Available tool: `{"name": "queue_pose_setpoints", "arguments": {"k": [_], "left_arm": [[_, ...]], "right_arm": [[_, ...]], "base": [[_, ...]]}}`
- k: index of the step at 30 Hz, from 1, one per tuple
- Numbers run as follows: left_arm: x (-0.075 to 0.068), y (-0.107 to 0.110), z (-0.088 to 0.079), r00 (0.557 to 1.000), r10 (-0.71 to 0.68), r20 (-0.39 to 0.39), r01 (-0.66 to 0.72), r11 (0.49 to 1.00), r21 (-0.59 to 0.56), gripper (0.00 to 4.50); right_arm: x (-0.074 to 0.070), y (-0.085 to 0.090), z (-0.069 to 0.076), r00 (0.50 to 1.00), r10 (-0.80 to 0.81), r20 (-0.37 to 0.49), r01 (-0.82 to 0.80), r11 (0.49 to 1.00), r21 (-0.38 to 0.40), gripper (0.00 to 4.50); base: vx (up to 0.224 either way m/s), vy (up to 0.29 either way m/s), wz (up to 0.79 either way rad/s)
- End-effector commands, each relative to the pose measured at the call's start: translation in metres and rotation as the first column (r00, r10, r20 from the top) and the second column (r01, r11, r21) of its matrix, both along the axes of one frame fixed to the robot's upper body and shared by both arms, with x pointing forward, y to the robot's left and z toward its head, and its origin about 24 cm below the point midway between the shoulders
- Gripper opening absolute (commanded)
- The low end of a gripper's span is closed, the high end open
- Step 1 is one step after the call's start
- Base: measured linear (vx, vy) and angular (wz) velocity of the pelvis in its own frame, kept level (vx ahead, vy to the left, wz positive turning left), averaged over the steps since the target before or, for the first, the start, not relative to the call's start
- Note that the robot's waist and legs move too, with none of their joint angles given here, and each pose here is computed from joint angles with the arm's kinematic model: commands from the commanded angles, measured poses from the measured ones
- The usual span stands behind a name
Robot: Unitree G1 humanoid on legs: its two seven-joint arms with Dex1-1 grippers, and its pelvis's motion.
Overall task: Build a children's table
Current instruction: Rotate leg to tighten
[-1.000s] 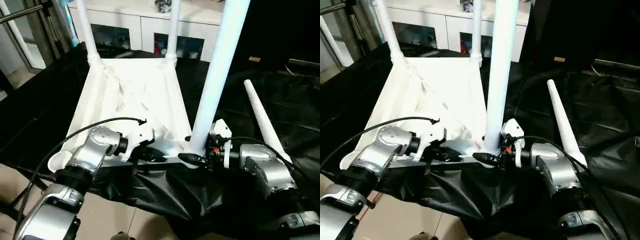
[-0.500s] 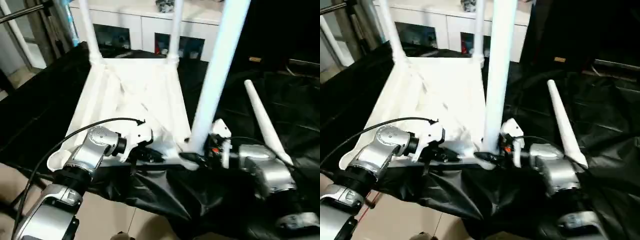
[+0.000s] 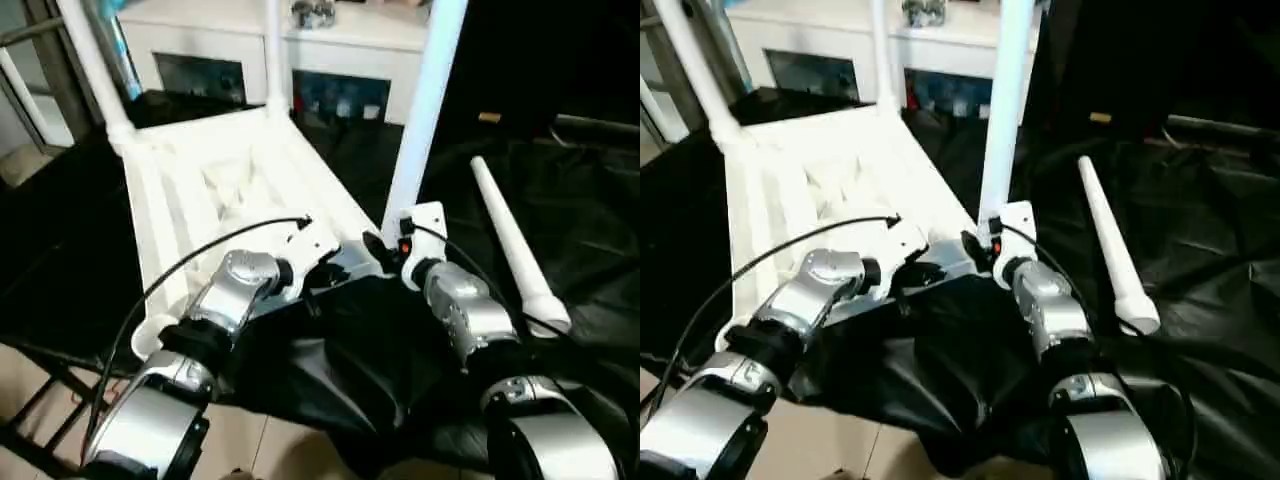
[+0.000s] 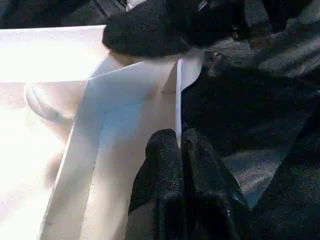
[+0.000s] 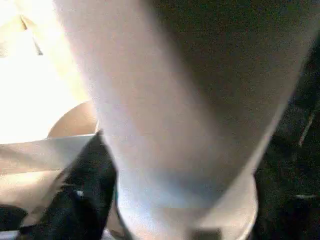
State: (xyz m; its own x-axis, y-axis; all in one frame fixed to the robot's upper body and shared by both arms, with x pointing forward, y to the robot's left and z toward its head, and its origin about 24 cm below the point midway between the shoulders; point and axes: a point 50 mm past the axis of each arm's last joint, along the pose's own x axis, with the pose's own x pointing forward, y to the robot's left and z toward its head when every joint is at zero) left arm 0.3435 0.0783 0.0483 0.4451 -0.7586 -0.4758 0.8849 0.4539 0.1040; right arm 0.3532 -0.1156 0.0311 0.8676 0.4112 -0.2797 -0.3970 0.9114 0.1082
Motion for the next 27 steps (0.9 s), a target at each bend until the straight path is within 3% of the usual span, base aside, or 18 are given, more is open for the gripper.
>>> {"name": "queue_pose_setpoints", "arguments": {"k": [1,10,11,12,15,18,20,23,27], "left_arm": [[0.001,-0.022,0.019,0.995,-0.059,0.076,0.067,0.993,-0.097,0.0],[-0.009,-0.009,0.016,0.981,-0.188,0.052,0.192,0.978,-0.085,0.0],[-0.014,-0.001,0.016,0.964,-0.264,0.037,0.267,0.961,-0.079,0.0],[-0.016,0.002,0.016,0.954,-0.297,0.034,0.299,0.951,-0.077,0.0],[-0.018,0.007,0.015,0.946,-0.324,0.022,0.325,0.944,-0.056,0.0],[-0.022,0.016,0.014,0.928,-0.371,-0.009,0.371,0.928,-0.046,0.0],[-0.022,0.017,0.014,0.926,-0.377,-0.007,0.376,0.926,-0.046,0.0],[-0.028,0.023,0.017,0.9,-0.434,-0.035,0.431,0.9,-0.062,0.0],[-0.029,0.024,0.017,0.894,-0.446,-0.039,0.443,0.894,-0.066,0.0]], "right_arm": [[-0.016,0.025,-0.024,0.986,0.127,-0.11,-0.129,0.992,-0.01,3.67],[-0.019,0.01,-0.006,0.936,0.351,0.033,-0.351,0.936,0.006,3.67],[-0.028,0.002,0.0,0.876,0.478,0.056,-0.48,0.876,0.032,3.67],[-0.032,-0.002,0.003,0.847,0.528,0.062,-0.531,0.846,0.045,3.67],[-0.036,-0.008,0.002,0.822,0.568,0.048,-0.57,0.821,0.041,3.67],[-0.045,-0.017,0.0,0.757,0.654,0.015,-0.654,0.756,0.036,3.67],[-0.046,-0.018,0.0,0.752,0.659,0.013,-0.659,0.751,0.041,3.67],[-0.057,-0.024,0.001,0.682,0.731,-0.017,-0.729,0.681,0.066,3.43],[-0.06,-0.024,0.002,0.666,0.746,-0.026,-0.743,0.666,0.073,3.21]], "base": [[0.0,0.0,0.0],[0.0,0.0,0.0],[0.0,0.0,0.0],[0.0,0.0,0.0],[0.0,0.0,0.0],[0.0,0.0,0.0],[0.0,0.0,0.0],[0.0,0.0,0.0],[0.0,0.0,0.0]]}}
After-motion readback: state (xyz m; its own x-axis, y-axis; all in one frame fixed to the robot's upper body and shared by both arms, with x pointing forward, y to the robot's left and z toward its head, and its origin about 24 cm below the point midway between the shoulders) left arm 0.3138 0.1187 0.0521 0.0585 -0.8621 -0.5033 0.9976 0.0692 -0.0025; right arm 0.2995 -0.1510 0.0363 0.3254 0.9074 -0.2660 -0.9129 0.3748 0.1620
